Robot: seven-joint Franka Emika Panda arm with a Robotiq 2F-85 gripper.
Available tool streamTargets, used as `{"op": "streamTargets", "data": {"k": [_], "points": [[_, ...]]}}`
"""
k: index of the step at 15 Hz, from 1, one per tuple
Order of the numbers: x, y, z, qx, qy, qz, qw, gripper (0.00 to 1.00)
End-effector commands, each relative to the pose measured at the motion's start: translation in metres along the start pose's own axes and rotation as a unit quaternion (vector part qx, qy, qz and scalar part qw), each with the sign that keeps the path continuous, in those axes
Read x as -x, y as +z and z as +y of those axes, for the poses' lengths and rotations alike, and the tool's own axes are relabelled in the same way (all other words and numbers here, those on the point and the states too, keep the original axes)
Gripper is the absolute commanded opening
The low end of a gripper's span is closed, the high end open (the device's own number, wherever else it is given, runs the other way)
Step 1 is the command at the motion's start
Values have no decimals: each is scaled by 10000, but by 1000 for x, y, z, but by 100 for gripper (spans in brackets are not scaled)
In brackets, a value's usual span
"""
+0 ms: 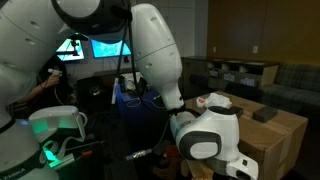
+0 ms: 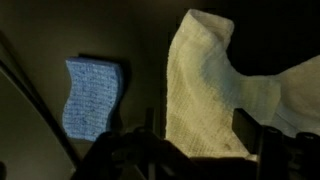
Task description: Put the white towel on the table, then the blue sponge on the box, the right duster on the table, the moose doll on the box, the duster on the table, the turnip plushie on the box, the plastic on the table and finally the first left duster on the box
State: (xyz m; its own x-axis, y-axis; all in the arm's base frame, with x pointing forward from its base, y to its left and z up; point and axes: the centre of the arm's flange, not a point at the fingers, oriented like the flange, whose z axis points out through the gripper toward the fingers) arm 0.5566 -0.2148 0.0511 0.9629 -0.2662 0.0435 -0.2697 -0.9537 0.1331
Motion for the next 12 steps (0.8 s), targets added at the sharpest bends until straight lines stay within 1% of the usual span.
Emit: {"op": "streamTargets", "data": {"k": [1, 5, 12], "points": [[-4, -9, 27, 22, 389, 79, 9992, 100], [-4, 4, 53, 4, 723, -10, 9974, 100], [-11, 35, 84, -156, 1129, -217, 9932, 100]]}}
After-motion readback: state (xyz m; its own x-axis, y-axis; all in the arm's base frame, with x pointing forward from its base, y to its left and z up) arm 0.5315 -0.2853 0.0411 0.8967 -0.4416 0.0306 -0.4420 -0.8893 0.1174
